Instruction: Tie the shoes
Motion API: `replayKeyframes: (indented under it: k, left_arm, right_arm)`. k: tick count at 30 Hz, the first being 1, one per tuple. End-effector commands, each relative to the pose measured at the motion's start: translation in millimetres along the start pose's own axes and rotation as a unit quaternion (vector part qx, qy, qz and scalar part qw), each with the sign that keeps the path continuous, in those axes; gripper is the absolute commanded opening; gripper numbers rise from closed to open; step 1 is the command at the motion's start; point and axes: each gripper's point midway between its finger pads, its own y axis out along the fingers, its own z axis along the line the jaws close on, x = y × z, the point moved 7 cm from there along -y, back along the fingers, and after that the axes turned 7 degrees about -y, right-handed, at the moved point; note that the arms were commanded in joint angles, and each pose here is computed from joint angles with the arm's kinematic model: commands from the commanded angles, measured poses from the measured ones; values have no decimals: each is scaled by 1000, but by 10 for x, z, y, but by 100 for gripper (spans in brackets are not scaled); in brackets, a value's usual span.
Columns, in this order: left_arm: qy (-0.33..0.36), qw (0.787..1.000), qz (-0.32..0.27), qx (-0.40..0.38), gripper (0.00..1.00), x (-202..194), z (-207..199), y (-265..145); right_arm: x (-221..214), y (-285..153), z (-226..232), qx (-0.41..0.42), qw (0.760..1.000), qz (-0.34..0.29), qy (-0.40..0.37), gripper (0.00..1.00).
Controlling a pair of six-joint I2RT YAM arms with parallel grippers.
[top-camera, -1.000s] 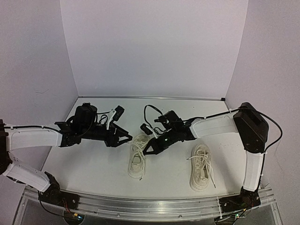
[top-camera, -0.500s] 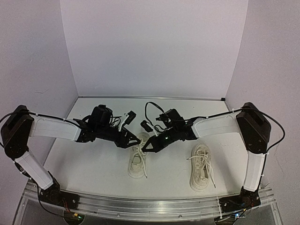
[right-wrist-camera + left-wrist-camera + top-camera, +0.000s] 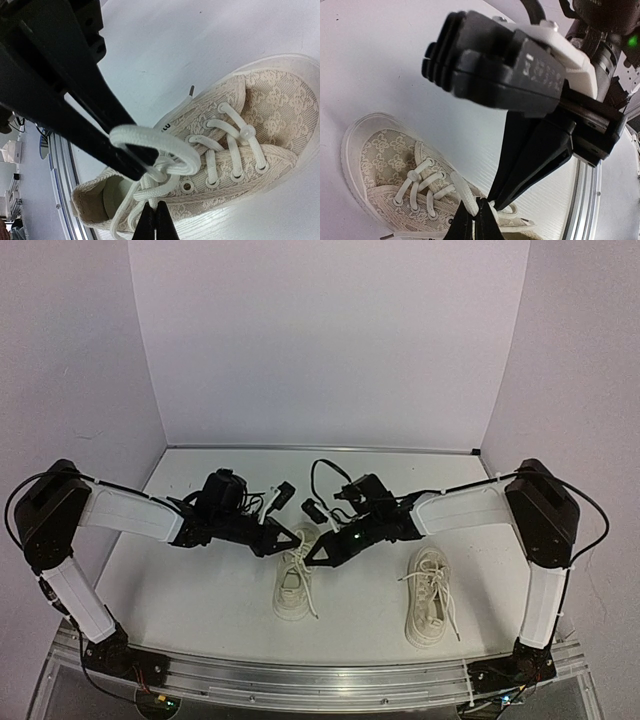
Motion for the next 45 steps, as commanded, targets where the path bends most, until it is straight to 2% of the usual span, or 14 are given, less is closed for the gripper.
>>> replayKeyframes:
  k: [1,20,45]
  left_arm:
    - [21,998,-53,7,0,260,-59,-88]
    - [-8,991,-83,102,0,238,249,-287]
    - [-32,982,-97,157,0,195,513,-454]
  right_arm:
    - [104,-141,135,4,1000,-24,-13,0]
    - [-173,-148,127,9,1000,6,10,0]
    - [-582,-133,34,-9,997,63,42,0]
